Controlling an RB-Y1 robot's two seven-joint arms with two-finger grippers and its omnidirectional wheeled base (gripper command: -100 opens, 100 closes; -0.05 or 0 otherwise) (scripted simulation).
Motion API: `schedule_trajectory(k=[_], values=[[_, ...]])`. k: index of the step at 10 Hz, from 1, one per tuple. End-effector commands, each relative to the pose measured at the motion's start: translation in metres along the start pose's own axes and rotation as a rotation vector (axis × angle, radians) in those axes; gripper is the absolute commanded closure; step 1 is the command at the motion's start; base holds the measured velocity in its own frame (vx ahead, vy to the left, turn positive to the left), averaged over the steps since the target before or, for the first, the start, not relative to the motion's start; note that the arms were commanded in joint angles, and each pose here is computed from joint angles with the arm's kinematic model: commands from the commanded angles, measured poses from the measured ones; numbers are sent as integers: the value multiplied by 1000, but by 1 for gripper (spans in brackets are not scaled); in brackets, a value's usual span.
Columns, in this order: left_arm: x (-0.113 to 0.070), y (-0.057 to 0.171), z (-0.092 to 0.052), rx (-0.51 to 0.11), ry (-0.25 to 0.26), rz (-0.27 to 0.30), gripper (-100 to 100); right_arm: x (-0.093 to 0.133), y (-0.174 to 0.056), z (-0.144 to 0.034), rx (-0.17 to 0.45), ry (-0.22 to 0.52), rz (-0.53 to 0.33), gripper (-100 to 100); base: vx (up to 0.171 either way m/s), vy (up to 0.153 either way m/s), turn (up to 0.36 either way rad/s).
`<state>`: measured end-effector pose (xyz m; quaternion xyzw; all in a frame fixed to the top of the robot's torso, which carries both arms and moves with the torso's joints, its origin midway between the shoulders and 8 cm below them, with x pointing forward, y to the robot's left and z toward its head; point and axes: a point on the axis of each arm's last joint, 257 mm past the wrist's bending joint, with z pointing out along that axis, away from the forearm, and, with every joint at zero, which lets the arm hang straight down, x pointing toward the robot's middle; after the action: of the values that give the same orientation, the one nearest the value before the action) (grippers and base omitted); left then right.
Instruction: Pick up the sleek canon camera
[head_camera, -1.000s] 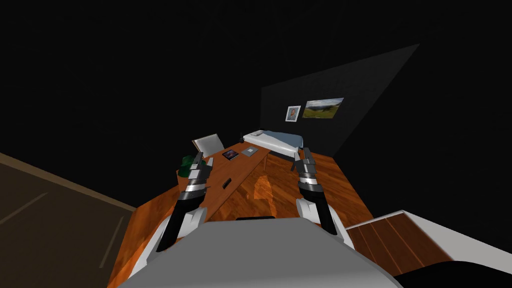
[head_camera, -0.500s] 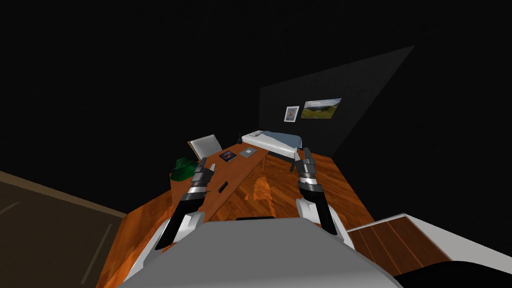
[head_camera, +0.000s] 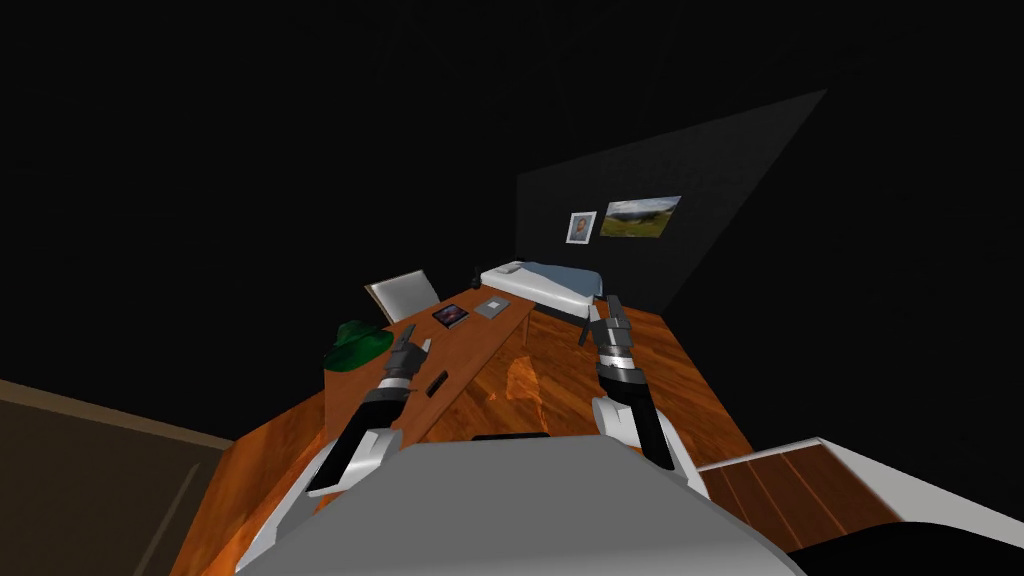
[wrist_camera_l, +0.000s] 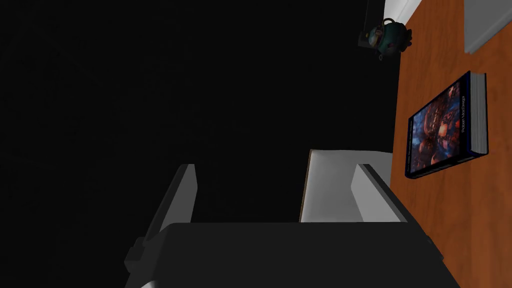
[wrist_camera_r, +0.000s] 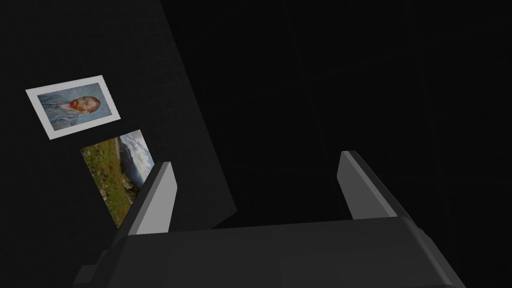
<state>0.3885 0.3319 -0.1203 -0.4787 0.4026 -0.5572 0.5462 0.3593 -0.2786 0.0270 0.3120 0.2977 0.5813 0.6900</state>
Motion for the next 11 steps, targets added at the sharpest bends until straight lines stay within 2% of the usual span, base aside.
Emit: schedule_trajectory(k=[1,2,3,4,5,6,8,9,10,11], values=[[-15,30,-4,-90,-21,-50,-100,0,0,0,0,0,0,0,122,-59,-53],[-15,33,-4,-103,-24,-50,-100,0,0,0,0,0,0,0,90,-56,-19],[-26,54,-10,-167,-42,-82,-100,0,0,0,0,0,0,0,89,-56,-35],[-26,55,-10,-170,-43,-82,-100,0,0,0,0,0,0,0,66,-42,-13],[-37,76,-17,-235,-63,-114,-100,0,0,0,0,0,0,0,72,-50,-39],[-37,77,-17,-239,-64,-114,-100,0,0,0,0,0,0,0,68,-39,-15],[-61,118,-36,-369,-113,-177,-100,0,0,0,0,0,0,0,109,-53,-54],[-61,120,-37,-379,-116,-178,-100,0,0,0,0,0,0,0,90,-48,-16],[-73,139,-48,-440,-144,-209,-100,0,0,0,0,0,0,0,96,-45,-46],[-74,141,-49,-449,-146,-209,-100,0,0,0,0,0,0,0,68,-28,-18]])
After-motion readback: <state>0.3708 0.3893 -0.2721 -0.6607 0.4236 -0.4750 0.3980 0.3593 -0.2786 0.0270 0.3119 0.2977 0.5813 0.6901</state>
